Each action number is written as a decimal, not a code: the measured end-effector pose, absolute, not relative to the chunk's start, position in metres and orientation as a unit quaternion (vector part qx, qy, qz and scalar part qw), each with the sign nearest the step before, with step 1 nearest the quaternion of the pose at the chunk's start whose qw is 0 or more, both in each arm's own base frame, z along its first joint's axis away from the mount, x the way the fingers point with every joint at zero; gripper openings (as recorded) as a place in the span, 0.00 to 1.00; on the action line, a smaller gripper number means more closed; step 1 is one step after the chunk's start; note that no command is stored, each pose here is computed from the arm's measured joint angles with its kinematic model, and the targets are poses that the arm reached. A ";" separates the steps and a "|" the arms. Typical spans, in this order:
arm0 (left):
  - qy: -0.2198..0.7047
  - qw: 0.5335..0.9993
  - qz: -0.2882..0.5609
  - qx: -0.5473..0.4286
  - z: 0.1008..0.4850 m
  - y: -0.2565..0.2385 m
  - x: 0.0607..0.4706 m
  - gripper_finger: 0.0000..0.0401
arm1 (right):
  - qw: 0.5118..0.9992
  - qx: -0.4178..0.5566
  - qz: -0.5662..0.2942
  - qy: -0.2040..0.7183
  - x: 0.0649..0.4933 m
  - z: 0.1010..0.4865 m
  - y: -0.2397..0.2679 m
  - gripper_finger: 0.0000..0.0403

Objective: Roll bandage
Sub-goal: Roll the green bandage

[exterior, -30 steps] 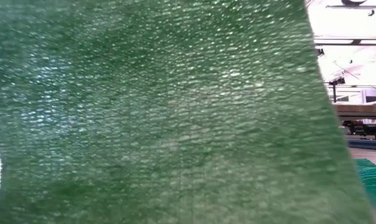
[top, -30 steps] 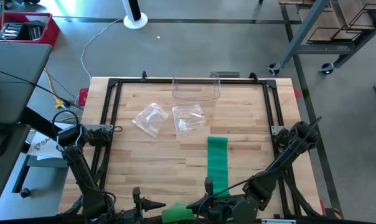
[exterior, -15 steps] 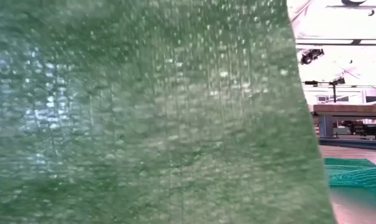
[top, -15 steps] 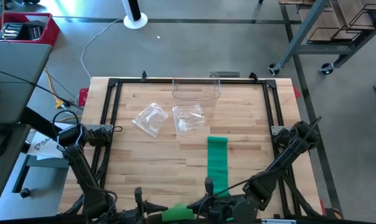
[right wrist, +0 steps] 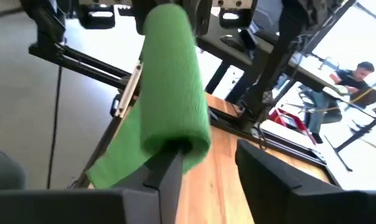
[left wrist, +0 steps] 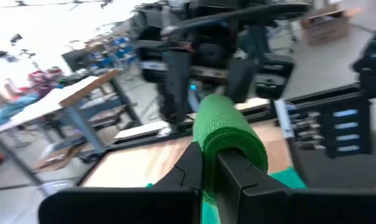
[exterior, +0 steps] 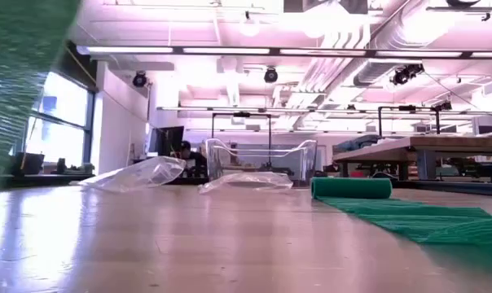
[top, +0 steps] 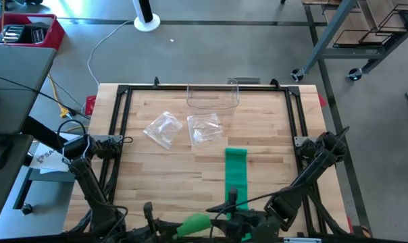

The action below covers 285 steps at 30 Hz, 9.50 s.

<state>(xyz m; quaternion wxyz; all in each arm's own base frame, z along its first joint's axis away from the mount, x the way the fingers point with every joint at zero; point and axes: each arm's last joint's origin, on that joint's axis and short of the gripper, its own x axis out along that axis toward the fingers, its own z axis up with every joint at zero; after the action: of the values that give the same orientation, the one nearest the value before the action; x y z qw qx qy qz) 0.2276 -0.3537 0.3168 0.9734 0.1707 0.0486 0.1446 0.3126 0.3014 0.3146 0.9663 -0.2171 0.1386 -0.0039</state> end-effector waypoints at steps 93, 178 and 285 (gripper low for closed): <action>0.104 0.909 0.402 0.013 0.132 -0.154 0.171 0.04 | 0.858 -0.090 0.158 0.480 0.384 0.140 0.196 0.01; 0.004 0.997 0.030 0.072 0.258 -0.342 0.195 0.02 | 0.949 -0.054 0.163 0.264 0.369 0.212 0.229 0.03; 0.106 0.987 0.113 -0.039 0.148 -0.288 0.192 0.02 | 0.899 -0.220 0.066 0.372 0.439 0.316 0.214 0.00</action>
<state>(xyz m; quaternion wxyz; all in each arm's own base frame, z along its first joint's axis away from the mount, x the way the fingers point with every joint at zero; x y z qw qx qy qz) 0.1922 -0.2878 0.1481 0.9872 -0.0395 0.1062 0.1126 0.4386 0.2141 0.3164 0.8993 -0.2199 0.3722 0.0665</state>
